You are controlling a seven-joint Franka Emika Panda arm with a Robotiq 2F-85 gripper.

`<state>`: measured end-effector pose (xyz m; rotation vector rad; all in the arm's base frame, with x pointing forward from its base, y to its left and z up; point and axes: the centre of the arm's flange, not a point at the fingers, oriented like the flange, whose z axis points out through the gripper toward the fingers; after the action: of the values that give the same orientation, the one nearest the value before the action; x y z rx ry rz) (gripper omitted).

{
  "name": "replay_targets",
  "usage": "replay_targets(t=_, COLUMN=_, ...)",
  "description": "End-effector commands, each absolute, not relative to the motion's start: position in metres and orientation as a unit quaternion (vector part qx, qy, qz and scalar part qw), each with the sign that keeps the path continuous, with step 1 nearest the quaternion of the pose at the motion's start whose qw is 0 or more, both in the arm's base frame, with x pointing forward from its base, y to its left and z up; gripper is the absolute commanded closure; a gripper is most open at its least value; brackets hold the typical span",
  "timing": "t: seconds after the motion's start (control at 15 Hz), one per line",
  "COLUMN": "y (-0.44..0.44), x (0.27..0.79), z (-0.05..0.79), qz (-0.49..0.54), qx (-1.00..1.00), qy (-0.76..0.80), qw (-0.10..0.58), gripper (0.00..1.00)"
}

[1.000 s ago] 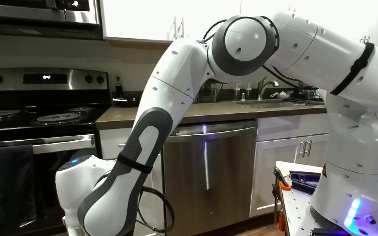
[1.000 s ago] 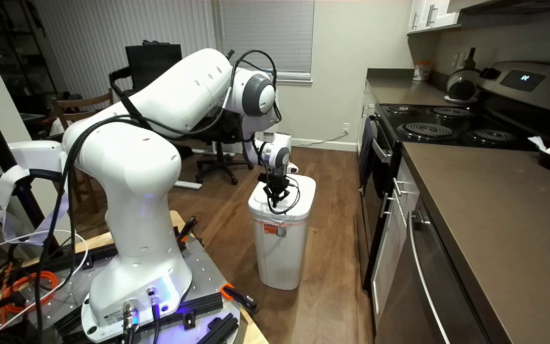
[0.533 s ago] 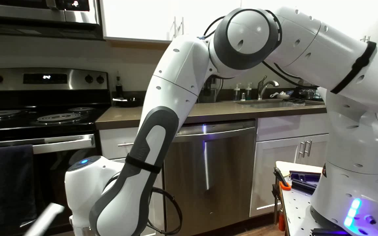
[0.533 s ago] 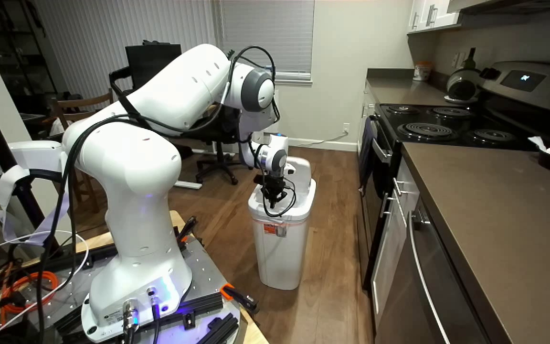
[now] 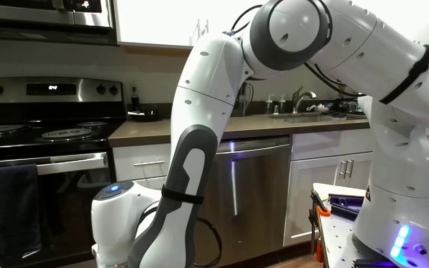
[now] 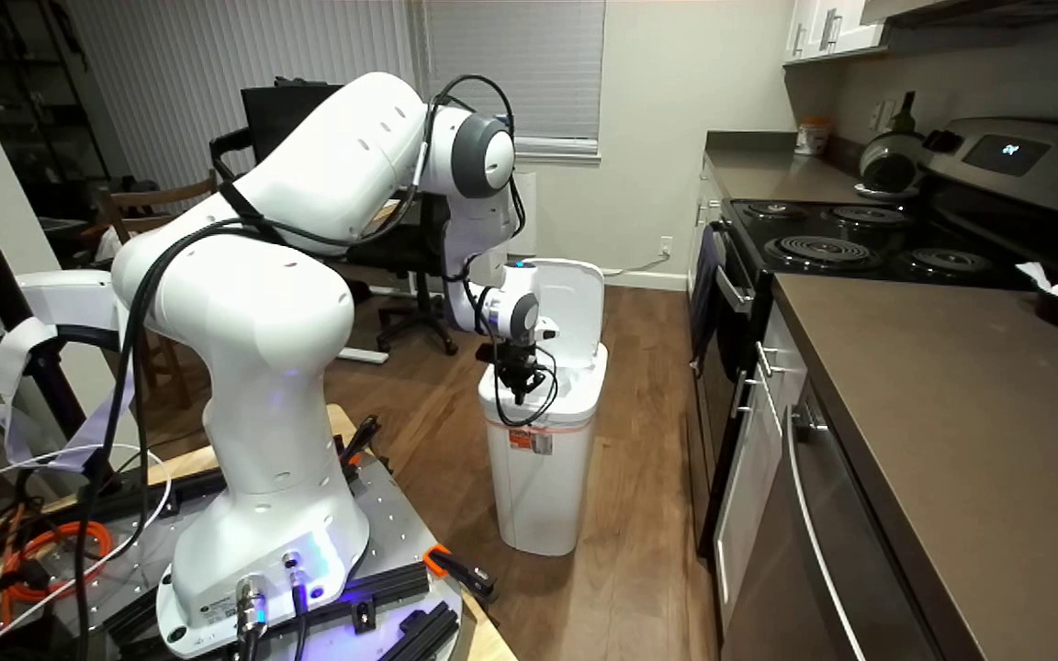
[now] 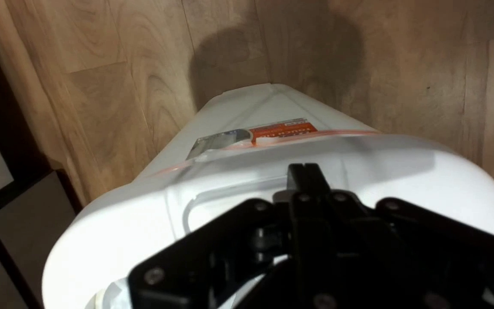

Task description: Open the lid of the bin

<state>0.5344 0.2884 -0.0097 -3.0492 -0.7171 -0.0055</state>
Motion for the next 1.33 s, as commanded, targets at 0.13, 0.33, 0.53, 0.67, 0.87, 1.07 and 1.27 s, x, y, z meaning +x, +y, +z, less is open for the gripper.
replay_targets(t=0.13, y=0.283, x=0.501, z=0.037, qz=-0.019, qx=-0.974, qy=-0.226, qw=-0.017, gripper=0.98)
replay_targets(t=0.33, y=0.282, x=0.496, z=0.061, qz=-0.008, qx=-0.971, qy=-0.240, qw=-0.003, gripper=0.98)
replay_targets(t=0.53, y=0.281, x=0.492, z=0.082, qz=0.000, qx=-0.968, qy=-0.250, qw=0.019, gripper=0.98)
replay_targets(t=0.67, y=0.282, x=0.489, z=0.093, qz=0.008, qx=-0.968, qy=-0.250, qw=0.029, gripper=0.98)
replay_targets(t=0.87, y=0.279, x=0.489, z=0.105, qz=0.029, qx=-0.967, qy=-0.249, qw=0.044, gripper=0.97)
replay_targets(t=1.07, y=0.277, x=0.491, z=0.113, qz=0.054, qx=-0.966, qy=-0.247, qw=0.052, gripper=0.97)
replay_targets(t=1.27, y=0.276, x=0.491, z=0.118, qz=0.075, qx=-0.965, qy=-0.244, qw=0.054, gripper=0.69)
